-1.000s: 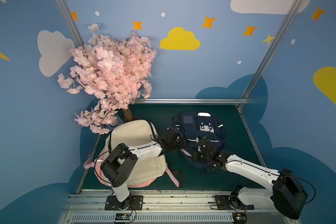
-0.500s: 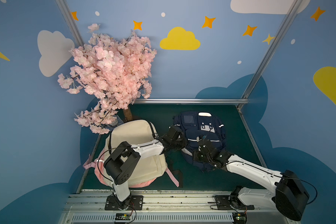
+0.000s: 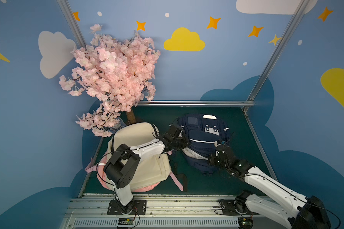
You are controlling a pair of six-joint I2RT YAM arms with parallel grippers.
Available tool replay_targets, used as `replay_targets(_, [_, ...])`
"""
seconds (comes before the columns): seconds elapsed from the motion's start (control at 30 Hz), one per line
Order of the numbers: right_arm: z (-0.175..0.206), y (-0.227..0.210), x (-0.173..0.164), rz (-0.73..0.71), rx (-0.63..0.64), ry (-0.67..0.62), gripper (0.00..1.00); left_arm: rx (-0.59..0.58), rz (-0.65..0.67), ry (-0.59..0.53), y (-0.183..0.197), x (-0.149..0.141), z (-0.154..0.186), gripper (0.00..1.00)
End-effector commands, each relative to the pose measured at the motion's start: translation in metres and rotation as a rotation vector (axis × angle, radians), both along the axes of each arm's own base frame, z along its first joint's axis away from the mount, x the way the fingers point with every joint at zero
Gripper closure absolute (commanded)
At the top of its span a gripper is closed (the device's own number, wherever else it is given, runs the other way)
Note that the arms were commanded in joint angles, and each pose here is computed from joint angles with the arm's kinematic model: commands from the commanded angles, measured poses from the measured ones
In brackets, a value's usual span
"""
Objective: Zip up the backpack
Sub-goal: Zip the zipper on the backpack.
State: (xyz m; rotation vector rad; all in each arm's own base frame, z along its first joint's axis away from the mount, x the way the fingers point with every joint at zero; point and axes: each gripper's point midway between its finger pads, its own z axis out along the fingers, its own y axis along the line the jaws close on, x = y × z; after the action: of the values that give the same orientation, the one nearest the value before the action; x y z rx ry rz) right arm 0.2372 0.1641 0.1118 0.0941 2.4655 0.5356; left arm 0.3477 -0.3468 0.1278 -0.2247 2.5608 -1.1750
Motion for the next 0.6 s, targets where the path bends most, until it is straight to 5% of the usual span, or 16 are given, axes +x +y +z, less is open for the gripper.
replay_targets(0.0, [0.007,0.011,0.000,0.044,0.050,-0.014,1.00,0.073,0.076,-0.071,0.017,0.040,0.000,0.96])
replay_targets(0.3, [0.026,0.074,0.022,0.135,0.134,-0.027,1.00,0.105,0.045,-0.053,0.009,0.012,-0.004,0.45])
replay_targets(0.57, [0.022,0.115,0.025,0.223,0.146,0.014,1.00,0.102,0.046,-0.041,0.016,-0.027,-0.007,0.33])
